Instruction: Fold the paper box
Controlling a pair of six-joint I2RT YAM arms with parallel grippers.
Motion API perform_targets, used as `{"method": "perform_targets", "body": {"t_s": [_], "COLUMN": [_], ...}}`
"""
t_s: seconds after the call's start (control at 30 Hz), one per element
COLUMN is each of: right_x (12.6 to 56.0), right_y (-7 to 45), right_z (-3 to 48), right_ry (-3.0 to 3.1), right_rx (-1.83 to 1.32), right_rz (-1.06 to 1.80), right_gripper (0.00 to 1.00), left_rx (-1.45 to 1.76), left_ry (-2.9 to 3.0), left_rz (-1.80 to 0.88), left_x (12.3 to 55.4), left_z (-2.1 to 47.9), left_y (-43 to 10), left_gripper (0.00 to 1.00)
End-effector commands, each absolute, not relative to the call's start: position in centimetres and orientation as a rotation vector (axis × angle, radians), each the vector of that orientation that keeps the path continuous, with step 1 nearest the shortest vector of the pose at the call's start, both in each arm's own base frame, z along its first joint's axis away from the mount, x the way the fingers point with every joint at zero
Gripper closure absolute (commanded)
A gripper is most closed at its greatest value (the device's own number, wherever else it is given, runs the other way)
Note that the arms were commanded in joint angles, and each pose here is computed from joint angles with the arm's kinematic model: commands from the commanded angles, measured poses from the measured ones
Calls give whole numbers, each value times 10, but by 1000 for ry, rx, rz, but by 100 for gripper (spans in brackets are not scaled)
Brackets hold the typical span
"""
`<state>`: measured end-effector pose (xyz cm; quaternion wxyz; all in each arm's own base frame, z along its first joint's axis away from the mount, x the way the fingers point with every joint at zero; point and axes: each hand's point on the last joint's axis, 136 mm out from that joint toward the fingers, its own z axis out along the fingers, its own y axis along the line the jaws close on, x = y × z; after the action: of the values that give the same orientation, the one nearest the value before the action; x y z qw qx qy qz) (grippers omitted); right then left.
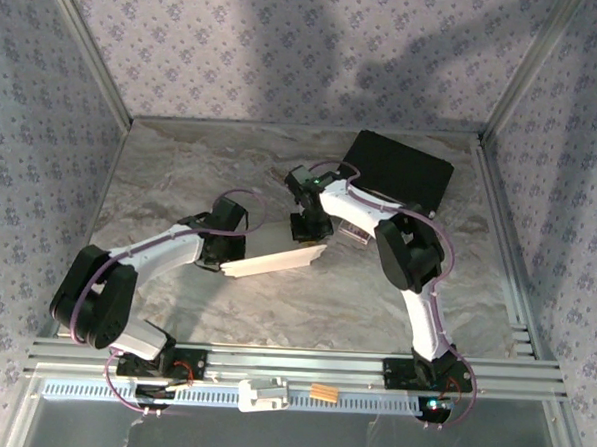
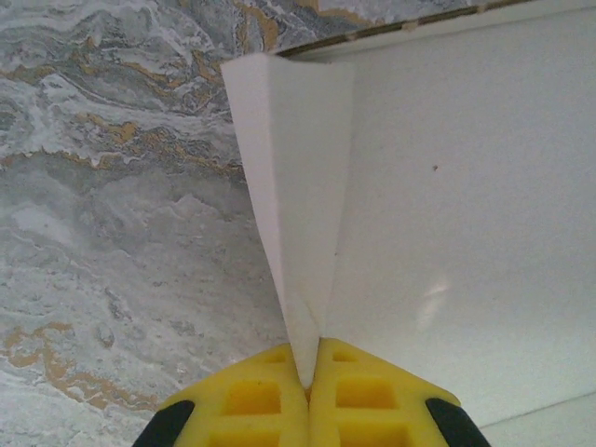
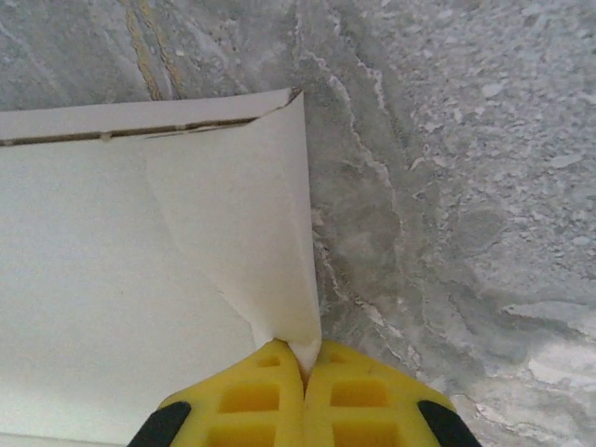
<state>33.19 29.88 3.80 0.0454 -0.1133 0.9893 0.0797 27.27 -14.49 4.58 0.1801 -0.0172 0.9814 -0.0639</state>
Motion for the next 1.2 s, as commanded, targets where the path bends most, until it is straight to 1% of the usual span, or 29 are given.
{"method": "perform_targets", "body": {"t_s": [0.0,0.07,0.23,0.37,0.47,0.6,0.83,0.87,1.17], "right_x": [325,325,328,329,329,328,321,321,320], "right_y": [313,311,299,317,325,325,341,338,345], "right_z": [70,83,93,118,126,122,108,102,58], "right_ry": [2865,2787,2673,2451,2374,2395,2488,2513,2628], "right_rx": [-364,-367,-333,-386,-439,-451,-509,-505,-526], "right_rz": [209,181,75,267,328,333,627,624,758], "right_gripper": [100,100,100,100,100,100,100,100,100], "left_rx": [12,18,66,63,76,97,100,101,76], "left_ry": [2560,2502,2376,2282,2253,2244,2249,2253,2315], "left_rz": [-305,-293,-232,-221,-201,-197,-201,-202,-200], "left_x": [298,299,291,285,283,280,280,280,276], "left_z": [103,119,142,156,162,161,157,154,111], "left_y": [-172,-171,-174,-176,-179,-184,-186,-186,-187], "left_gripper": [100,100,100,100,100,100,100,100,100]}}
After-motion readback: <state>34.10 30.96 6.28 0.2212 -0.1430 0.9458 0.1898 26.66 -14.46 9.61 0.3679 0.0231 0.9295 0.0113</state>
